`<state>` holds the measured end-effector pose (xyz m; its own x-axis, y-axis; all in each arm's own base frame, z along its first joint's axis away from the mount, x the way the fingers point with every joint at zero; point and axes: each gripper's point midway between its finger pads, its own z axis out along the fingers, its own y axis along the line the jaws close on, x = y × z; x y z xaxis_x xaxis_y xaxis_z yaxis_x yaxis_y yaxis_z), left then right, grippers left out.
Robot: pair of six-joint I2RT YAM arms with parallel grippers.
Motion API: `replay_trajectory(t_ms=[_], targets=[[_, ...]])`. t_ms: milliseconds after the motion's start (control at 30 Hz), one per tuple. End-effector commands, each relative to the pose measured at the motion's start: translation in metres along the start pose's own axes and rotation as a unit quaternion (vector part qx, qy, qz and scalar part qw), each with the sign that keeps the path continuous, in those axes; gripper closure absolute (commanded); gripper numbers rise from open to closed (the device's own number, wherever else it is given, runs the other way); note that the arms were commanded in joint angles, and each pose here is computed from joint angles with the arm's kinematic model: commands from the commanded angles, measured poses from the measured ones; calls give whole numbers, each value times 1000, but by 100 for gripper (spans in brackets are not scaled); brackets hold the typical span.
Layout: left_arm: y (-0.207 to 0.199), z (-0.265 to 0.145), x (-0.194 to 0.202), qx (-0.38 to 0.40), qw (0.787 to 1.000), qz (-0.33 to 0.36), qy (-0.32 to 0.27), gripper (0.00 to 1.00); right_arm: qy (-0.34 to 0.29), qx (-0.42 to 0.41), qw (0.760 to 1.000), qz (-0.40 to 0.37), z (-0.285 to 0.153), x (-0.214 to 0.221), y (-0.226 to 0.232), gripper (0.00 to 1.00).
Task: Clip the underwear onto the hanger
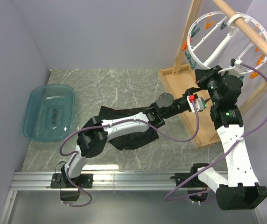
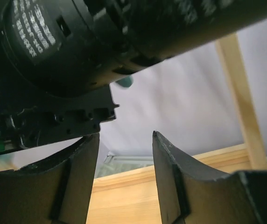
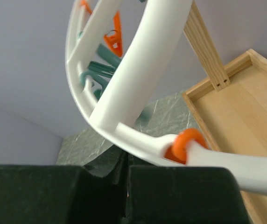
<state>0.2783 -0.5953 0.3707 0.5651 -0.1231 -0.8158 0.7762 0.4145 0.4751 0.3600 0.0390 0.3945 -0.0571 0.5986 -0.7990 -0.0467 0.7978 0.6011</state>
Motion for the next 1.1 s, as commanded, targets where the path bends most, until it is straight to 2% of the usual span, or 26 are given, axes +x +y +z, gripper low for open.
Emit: replay_trajectory(t_ms=[0,200,600,800,1000,1067], targets=[[51,-5,-66,-40,996,-33,-71,46,-21,-40,999,-14,-4,-12,16,100],[74,-16,-64,-39,985,-145,-79,43,-40,-30,998,-25,-9,-24,8,100],[106,-19,-26,-45,973,-220,-60,39,-49,-34,997,-46,-23,-30,10,100],[106,-11,-28,-7,962,-257,-93,31,-53,-38,996,-60,-29,-34,11,100],[106,2,-41,28,950,-283,-127,29,-55,-43,995,-68,-35,-37,12,100],[105,6,-30,34,942,-309,-127,28,-55,-45,995,-68,-35,-37,14,100]])
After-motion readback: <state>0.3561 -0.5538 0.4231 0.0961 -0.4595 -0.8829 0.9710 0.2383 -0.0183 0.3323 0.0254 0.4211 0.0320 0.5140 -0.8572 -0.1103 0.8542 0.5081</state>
